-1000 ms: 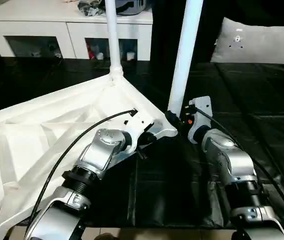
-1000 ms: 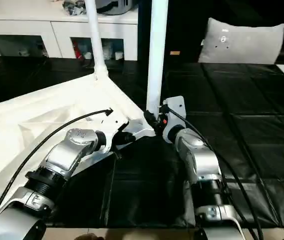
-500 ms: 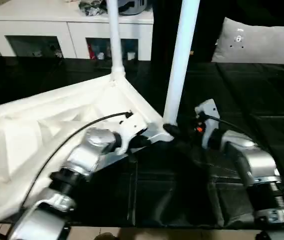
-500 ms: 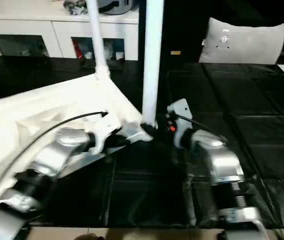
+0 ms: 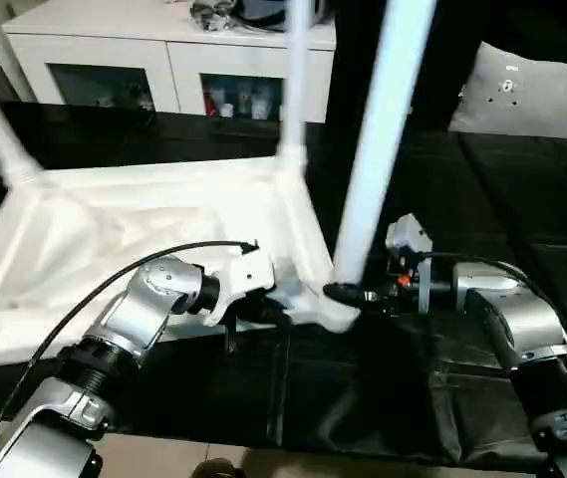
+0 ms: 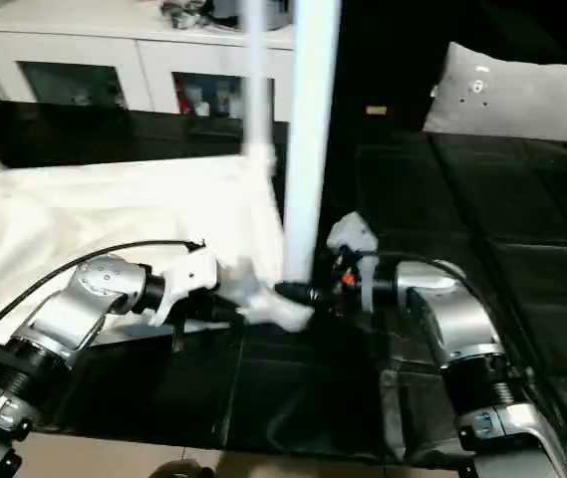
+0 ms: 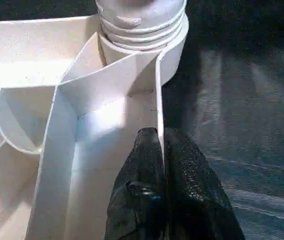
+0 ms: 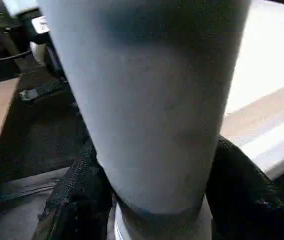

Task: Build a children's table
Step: Rotate leg to tighten

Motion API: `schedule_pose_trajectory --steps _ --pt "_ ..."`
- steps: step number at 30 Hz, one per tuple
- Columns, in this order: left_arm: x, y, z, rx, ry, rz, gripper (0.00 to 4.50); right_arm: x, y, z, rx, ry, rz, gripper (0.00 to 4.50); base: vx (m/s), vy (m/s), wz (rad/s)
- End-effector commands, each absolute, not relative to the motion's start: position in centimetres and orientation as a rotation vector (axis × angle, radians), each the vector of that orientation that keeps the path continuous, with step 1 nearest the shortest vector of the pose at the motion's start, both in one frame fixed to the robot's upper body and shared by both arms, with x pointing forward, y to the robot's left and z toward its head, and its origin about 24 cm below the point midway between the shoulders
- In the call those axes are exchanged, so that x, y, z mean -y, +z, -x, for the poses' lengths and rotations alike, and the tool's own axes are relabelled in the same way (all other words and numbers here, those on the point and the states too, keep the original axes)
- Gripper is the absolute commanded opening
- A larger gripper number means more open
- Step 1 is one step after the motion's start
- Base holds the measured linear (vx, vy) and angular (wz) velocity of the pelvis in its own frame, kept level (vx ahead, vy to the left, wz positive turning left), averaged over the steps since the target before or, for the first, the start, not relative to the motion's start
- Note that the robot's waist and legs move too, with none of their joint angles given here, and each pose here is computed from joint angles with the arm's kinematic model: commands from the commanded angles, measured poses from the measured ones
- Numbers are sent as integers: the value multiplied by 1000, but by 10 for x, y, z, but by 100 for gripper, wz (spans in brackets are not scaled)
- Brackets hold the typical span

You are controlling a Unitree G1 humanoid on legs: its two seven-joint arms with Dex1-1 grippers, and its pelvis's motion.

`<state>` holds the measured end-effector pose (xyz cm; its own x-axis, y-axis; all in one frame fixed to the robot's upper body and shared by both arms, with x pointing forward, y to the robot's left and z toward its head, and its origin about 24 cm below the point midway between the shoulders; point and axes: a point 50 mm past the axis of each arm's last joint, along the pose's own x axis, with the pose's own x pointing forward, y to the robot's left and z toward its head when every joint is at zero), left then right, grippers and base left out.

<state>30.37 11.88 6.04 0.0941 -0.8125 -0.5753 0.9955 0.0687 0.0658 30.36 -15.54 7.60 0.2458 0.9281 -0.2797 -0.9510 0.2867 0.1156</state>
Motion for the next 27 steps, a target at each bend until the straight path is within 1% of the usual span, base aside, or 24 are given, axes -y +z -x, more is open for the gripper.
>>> schedule_pose_trajectory --steps 1,5,10,14,15,17,18,20,24,25,26,27 --pt "-111 69 -304 -395 -1479 -544 0 155 77 -300 -327 1324 70 225 0 0 0" --pt "-111 69 -304 -394 -1477 -533 0 154 76 -297 -337 1358 42 203 0 0 0" --pt "-111 69 -305 -399 -1457 -505 0 152 76 -293 -345 1375 -16 199 0 0 0" --pt "-108 71 -308 -409 -1408 -446 0 146 72 -289 -359 1308 -39 199 0 0 0" --pt "-104 74 -313 -403 -1338 -399 0 139 69 -289 -366 1230 -56 199 0 0 0" --pt "-102 75 -315 -401 -1314 -379 0 136 68 -289 -368 1197 -62 199 0 0 0" --pt "-97 77 -319 -391 -1250 -342 0 131 66 -293 -373 1115 -81 199 0 0 0" --pt "-87 81 -335 -383 -1013 -268 0 121 61 -307 -378 869 -98 199 0 0 0" --pt "-79 81 -341 -385 -928 -232 0 115 59 -319 -393 682 -91 199 0 0 0" --pt "-73 81 -341 -381 -910 -223 0 108 61 -323 -376 640 -99 199 0 0 0" --pt "-68 80 -341 -380 -900 -219 0 102 63 -325 -353 619 -103 234 0 0 0" --pt "-65 80 -339 -377 -914 -220 0 96 65 -324 -337 644 -119 255 0 0 0"
